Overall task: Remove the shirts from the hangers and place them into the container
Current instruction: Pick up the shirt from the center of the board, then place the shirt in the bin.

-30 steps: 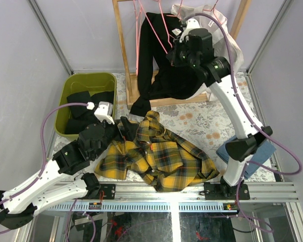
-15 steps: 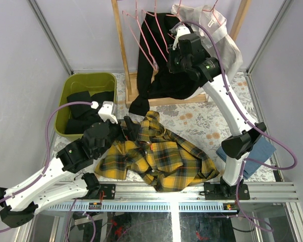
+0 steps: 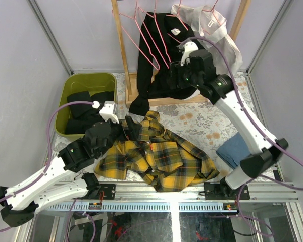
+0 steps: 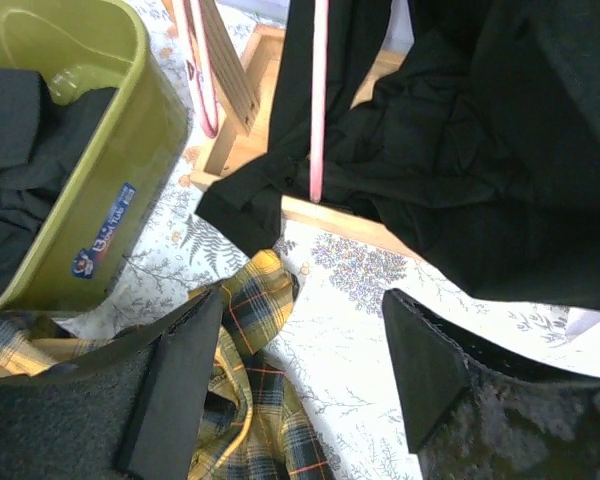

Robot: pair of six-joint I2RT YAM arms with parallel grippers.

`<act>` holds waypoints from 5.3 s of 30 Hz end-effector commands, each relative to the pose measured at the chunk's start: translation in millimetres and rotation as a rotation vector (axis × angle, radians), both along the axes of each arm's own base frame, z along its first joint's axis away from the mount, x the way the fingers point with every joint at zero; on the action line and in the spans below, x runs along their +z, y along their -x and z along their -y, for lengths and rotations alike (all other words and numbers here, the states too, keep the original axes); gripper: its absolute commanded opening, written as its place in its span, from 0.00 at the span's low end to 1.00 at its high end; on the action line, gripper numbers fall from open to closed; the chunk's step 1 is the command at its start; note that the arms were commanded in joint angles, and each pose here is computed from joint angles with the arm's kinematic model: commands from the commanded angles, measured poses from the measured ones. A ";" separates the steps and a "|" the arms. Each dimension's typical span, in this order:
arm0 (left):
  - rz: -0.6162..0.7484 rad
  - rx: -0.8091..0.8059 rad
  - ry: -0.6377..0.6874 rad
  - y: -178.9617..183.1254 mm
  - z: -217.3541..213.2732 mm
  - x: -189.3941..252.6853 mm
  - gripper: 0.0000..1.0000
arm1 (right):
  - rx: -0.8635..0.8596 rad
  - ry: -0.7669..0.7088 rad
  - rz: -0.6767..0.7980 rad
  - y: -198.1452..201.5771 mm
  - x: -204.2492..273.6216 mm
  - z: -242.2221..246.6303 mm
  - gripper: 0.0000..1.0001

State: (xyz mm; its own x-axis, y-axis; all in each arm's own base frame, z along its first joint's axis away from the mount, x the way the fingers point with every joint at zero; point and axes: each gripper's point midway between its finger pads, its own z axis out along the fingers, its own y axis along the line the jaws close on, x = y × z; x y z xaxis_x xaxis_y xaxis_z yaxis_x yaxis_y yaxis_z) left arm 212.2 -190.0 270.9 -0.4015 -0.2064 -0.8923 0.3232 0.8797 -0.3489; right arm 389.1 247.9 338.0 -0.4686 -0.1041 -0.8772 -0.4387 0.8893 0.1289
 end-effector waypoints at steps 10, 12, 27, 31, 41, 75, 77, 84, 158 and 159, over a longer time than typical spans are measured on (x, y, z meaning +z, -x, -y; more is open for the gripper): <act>-0.028 -0.108 0.008 -7.6 41.7 5.5 1.00 | -0.044 -0.081 0.272 64.6 32.9 56.6 0.83; -0.055 -0.117 -0.018 -10.5 48.9 -2.4 1.00 | -0.047 -0.079 0.249 72.9 15.9 61.5 0.83; -0.413 -0.151 -0.357 -23.6 87.7 -161.9 1.00 | -0.066 -0.079 0.026 97.8 -76.8 64.8 0.84; -0.523 -0.217 -0.379 -5.5 92.6 -202.1 1.00 | -0.068 -0.064 -0.006 100.7 -87.5 66.2 0.84; -0.714 -0.280 -0.506 18.2 87.4 -266.7 0.38 | -0.080 -0.061 -0.047 104.9 -100.8 67.7 0.85; -0.154 -0.603 -0.224 59.6 165.2 -83.8 0.20 | -0.469 -0.155 0.213 106.0 -63.2 145.4 0.87; -0.188 -0.628 -0.208 68.3 173.6 -99.4 0.36 | -0.471 -0.153 0.206 105.2 -65.2 144.8 0.87; -0.286 -0.666 -0.091 87.4 192.3 -134.8 0.93 | -0.452 -0.130 0.183 103.9 -70.5 140.7 0.87; 0.253 0.856 -0.459 -61.7 -165.5 149.0 0.00 | -0.460 -0.093 0.179 103.9 -78.1 145.1 0.88; 0.253 0.892 -0.477 -65.4 -176.6 154.1 0.00 | -0.460 -0.094 0.181 103.6 -77.6 144.9 0.88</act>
State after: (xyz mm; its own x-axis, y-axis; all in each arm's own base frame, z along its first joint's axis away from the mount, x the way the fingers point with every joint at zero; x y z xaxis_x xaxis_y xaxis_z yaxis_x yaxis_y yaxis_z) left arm 268.7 -56.6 361.7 -0.2173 0.0776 -0.9730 -0.3366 0.9297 0.1493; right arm 281.6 107.4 245.5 -0.3447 0.1348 -0.9290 -0.0504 0.9856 0.1617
